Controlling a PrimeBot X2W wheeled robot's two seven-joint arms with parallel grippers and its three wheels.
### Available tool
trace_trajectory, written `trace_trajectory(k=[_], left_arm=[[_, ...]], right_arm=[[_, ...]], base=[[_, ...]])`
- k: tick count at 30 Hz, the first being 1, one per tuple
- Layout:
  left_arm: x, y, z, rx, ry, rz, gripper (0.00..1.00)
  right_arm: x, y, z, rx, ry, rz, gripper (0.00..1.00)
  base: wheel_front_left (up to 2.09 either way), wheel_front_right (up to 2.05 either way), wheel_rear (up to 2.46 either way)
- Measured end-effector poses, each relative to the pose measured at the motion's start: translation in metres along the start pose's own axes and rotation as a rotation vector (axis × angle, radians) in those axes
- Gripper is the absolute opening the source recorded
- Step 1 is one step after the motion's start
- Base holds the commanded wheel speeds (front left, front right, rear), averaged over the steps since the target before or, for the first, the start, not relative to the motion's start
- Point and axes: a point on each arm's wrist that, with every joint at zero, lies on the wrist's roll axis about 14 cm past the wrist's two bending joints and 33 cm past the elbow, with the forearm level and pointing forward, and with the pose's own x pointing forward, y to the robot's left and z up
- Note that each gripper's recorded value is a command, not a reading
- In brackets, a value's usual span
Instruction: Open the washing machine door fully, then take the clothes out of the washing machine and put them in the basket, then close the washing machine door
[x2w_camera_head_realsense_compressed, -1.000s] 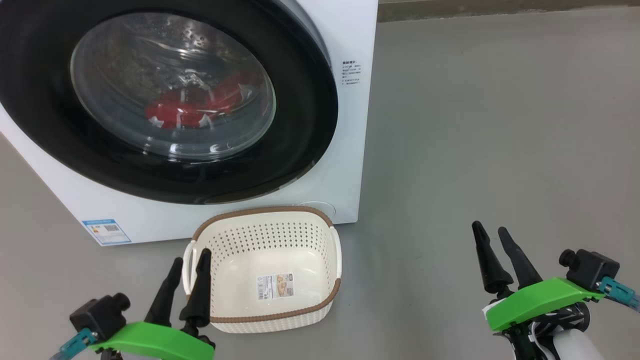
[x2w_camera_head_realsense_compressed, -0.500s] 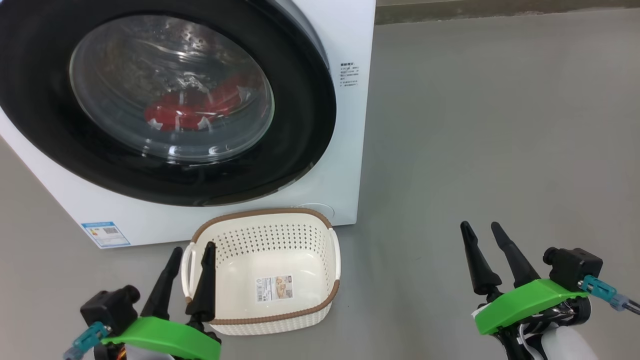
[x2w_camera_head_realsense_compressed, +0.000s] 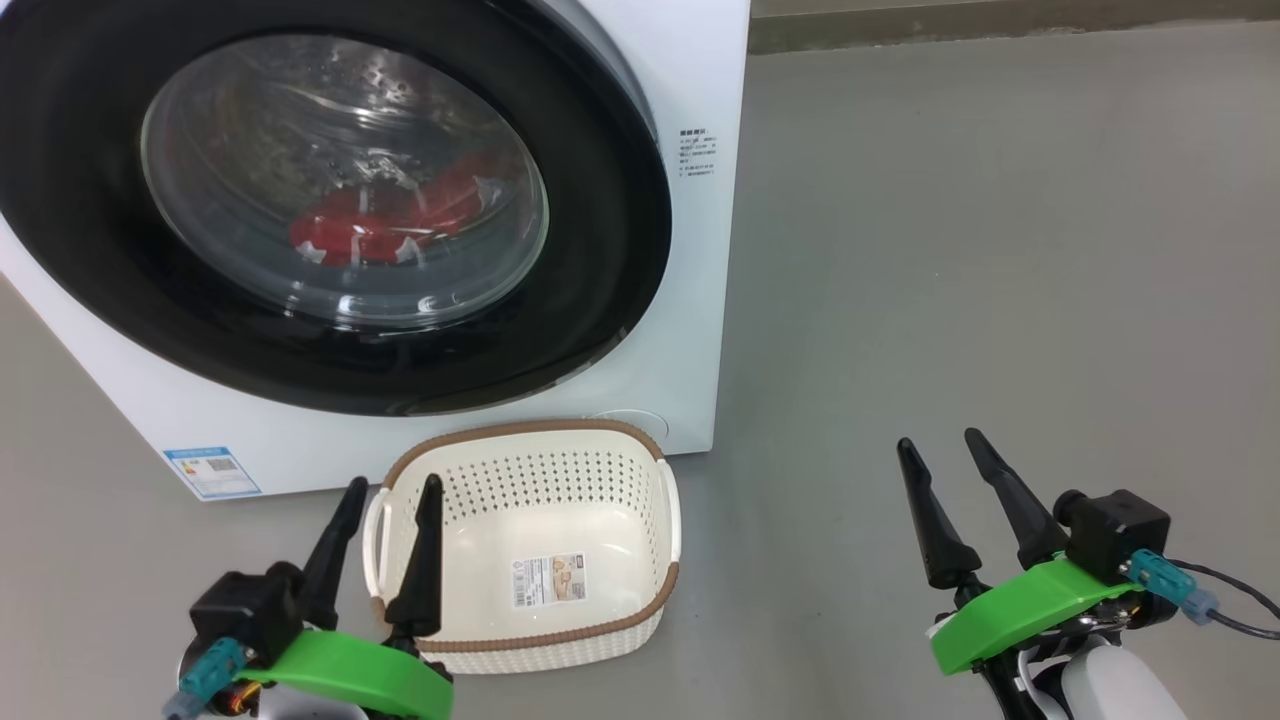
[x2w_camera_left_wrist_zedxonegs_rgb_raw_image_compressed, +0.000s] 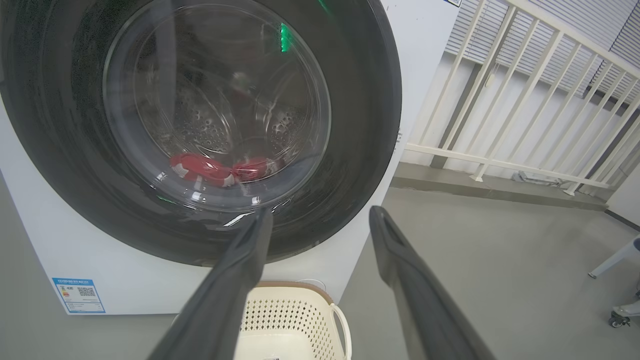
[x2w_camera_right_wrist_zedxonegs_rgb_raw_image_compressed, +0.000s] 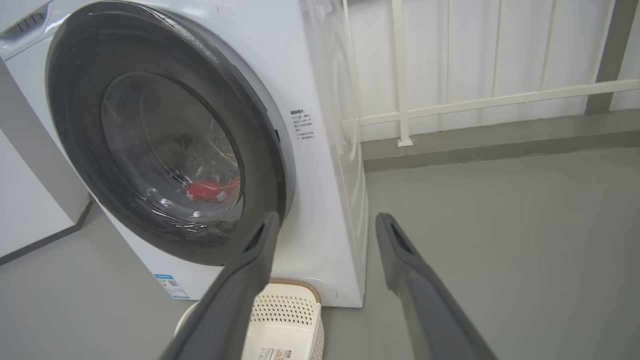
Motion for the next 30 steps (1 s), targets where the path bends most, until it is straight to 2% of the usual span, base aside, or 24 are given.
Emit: trace_trajectory(k=[19,30], left_arm=[[0.006,-0.013,0.009,0.206,-0.05,-0.058,1.0],[0.005,-0.012,0.011,0.233,-0.057,-0.055,1.0]], right_arm=[[0.005,0.014,0.011,-0.252,-0.042,0.083,1.0],[0.006,0.015,0.018,-0.265,-0.065,0.085,1.0]], base=[[0.0,0.0,0.0],[0.0,0.0,0.0]])
